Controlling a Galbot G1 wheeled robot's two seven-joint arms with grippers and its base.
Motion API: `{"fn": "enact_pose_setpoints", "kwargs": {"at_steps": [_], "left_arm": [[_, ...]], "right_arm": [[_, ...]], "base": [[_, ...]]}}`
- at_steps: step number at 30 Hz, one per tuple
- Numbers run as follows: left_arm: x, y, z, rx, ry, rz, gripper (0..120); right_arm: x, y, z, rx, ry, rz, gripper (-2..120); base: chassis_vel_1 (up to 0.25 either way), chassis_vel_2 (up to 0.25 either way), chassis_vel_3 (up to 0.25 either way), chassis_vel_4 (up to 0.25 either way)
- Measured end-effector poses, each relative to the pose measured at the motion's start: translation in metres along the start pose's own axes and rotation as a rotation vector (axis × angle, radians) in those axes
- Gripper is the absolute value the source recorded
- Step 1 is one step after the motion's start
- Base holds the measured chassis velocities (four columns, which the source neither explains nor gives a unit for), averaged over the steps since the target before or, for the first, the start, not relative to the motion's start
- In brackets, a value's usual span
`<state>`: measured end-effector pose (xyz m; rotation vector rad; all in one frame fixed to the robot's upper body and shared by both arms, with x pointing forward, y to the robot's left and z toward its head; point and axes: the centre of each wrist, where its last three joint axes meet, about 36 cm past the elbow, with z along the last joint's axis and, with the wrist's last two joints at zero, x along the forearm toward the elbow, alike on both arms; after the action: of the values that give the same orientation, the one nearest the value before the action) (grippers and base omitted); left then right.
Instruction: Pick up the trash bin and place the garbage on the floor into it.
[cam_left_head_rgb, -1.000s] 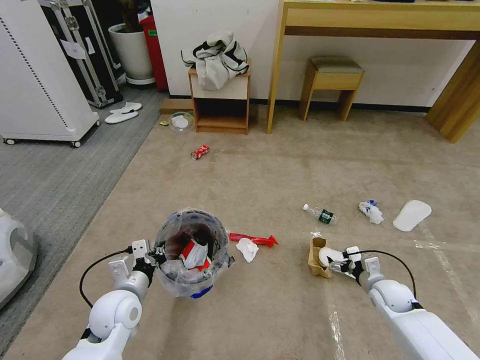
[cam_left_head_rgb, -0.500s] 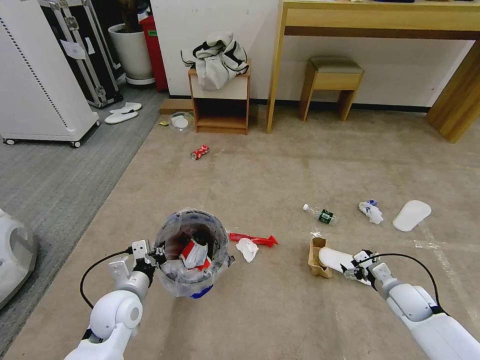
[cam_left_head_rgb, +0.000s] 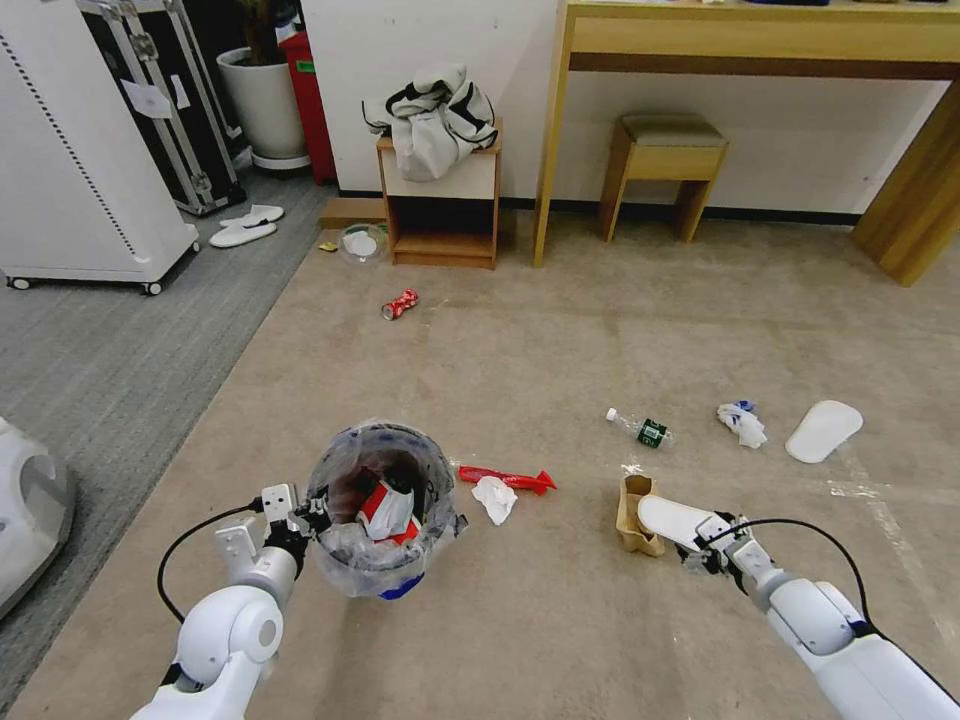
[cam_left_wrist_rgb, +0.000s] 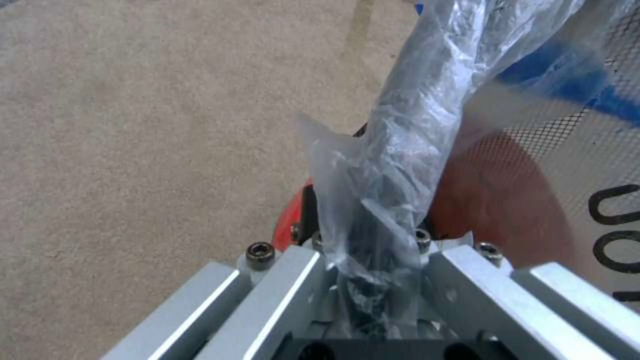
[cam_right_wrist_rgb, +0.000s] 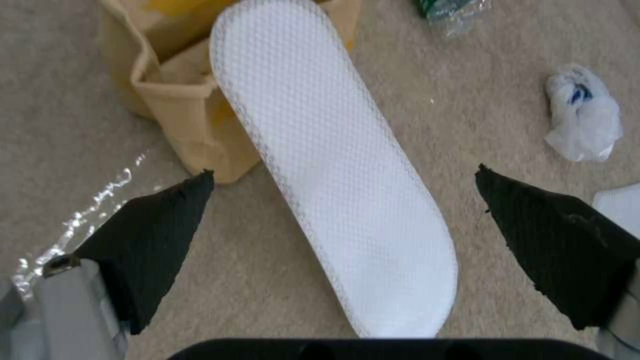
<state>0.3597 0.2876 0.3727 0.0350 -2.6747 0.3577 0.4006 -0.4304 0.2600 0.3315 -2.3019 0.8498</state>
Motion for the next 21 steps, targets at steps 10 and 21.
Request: {"fn": "enact_pose_setpoints", "kwargs": {"at_steps": [10, 21], "left_arm": [[-0.001, 0.001, 0.000, 0.000, -0.001, 0.004, 1], [-0.007, 0.001, 0.001, 0.009, 0.000, 0.007, 1]], "right_arm": [[-0.013, 0.000, 0.005, 0.018, 0.043, -0.005, 100], [-0.036, -0.009, 0.001, 0.027, 0.070, 0.010, 100]], "base": [[0.000, 0.000, 0.000, 0.000], [0.000, 0.000, 0.000, 0.000]]}}
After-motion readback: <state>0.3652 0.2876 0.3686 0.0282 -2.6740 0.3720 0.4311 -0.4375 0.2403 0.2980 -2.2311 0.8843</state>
